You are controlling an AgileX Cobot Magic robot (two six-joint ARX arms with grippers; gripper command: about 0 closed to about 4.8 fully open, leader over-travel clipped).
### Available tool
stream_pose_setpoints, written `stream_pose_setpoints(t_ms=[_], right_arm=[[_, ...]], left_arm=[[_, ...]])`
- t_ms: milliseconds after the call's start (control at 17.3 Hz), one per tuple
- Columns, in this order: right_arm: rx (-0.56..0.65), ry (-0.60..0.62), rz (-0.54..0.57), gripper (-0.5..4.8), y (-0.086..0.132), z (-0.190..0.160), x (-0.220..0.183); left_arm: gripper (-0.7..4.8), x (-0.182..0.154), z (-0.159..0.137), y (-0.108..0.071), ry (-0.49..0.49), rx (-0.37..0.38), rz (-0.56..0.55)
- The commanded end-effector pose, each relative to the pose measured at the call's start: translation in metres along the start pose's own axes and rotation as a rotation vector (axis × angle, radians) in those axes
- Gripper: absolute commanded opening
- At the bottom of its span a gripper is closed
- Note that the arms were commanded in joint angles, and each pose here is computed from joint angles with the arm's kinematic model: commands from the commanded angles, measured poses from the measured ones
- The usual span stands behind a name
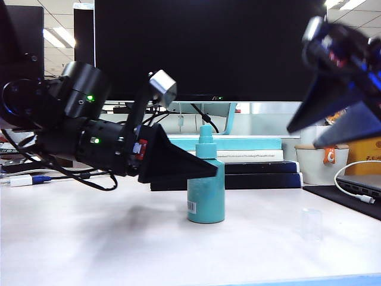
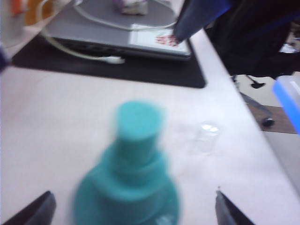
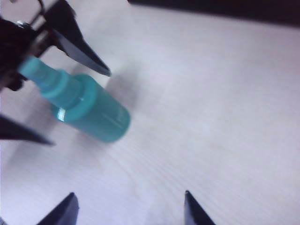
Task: Pick up the sprayer with the left hand, pick up its lid with the right hand then put the lid on the sprayer.
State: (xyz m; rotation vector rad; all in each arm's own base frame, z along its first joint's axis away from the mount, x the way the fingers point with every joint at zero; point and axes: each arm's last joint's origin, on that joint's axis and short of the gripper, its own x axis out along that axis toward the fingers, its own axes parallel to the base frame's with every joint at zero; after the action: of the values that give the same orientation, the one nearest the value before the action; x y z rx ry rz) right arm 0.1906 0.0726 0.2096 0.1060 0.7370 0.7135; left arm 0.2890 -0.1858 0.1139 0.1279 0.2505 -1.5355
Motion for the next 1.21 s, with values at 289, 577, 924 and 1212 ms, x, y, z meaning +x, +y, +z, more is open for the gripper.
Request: stream_pose_setpoints(t_ms=[289, 577, 924, 1212], right_arm=[[0.053, 0.108, 0.014, 2.88, -0.007, -0.009, 0.014], [0.031, 0.169, 0.010, 2.83, 0.003, -0.014, 0.019], [-0.030, 0.210, -0.110, 2.84, 0.012, -0.022, 0.025], [-0.017, 0.218, -0.085, 2.84, 0.012, -0.026, 0.026]], left_arm=[[2.42, 0.016, 0.000, -0.005, 0.001, 0.031, -0.046], [2.36, 0.017, 0.002, -0.003, -0.002, 0.037, -0.040], [2.36, 0.017, 0.002, -0.002, 0.000, 0.035, -0.038], [2.36, 0.017, 0.002, -0.002, 0.001, 0.034, -0.038]])
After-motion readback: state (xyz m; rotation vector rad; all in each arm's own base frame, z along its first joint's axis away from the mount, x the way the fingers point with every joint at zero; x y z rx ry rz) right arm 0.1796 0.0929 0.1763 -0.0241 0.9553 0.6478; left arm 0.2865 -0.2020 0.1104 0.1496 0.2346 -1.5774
